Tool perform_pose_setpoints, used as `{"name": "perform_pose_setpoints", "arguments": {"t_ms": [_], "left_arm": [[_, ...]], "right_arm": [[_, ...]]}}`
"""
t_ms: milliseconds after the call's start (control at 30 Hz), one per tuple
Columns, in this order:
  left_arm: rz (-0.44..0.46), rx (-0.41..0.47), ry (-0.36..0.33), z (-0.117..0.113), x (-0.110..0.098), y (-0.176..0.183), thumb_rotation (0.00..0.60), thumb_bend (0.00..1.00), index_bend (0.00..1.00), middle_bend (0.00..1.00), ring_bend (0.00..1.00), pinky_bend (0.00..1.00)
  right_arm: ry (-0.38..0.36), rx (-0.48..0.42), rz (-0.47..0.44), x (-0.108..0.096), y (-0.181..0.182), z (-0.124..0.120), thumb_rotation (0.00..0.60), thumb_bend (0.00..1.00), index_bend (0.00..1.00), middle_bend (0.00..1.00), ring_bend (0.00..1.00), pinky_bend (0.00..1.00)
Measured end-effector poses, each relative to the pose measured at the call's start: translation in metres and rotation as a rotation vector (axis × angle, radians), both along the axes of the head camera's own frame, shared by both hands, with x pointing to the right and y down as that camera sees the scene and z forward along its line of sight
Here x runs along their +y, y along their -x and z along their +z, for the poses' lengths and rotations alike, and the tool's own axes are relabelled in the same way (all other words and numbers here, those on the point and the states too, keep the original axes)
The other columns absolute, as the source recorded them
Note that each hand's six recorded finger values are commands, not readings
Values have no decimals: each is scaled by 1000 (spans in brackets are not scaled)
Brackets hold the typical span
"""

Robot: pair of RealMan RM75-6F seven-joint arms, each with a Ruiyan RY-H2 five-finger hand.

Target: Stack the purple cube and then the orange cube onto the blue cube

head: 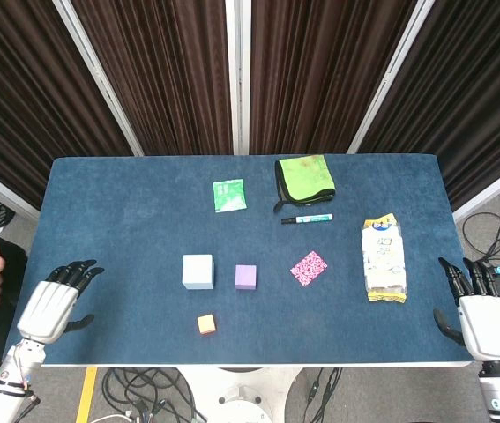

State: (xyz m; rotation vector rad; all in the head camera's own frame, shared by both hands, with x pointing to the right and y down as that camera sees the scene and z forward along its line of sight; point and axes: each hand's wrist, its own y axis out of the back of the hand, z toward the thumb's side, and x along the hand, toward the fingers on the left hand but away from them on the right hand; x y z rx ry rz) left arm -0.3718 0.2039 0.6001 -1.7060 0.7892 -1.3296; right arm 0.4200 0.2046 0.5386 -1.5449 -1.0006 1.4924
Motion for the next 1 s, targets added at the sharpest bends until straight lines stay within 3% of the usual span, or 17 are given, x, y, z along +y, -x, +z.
{"name": "perform_pose_setpoints", "arguments": {"t_ms": [733, 1000], "left_arm": [[24, 12, -4, -4, -12, -16, 600, 130, 277, 283, 202, 271], [59, 46, 27, -3, -16, -45, 600, 129, 277, 283, 202, 271]], "right_arm": [[-5, -5, 7, -1, -1, 0, 600, 270, 0, 169, 0, 0], [-24, -23, -2, 1, -1, -5, 600, 270, 0, 167, 0, 0]]}}
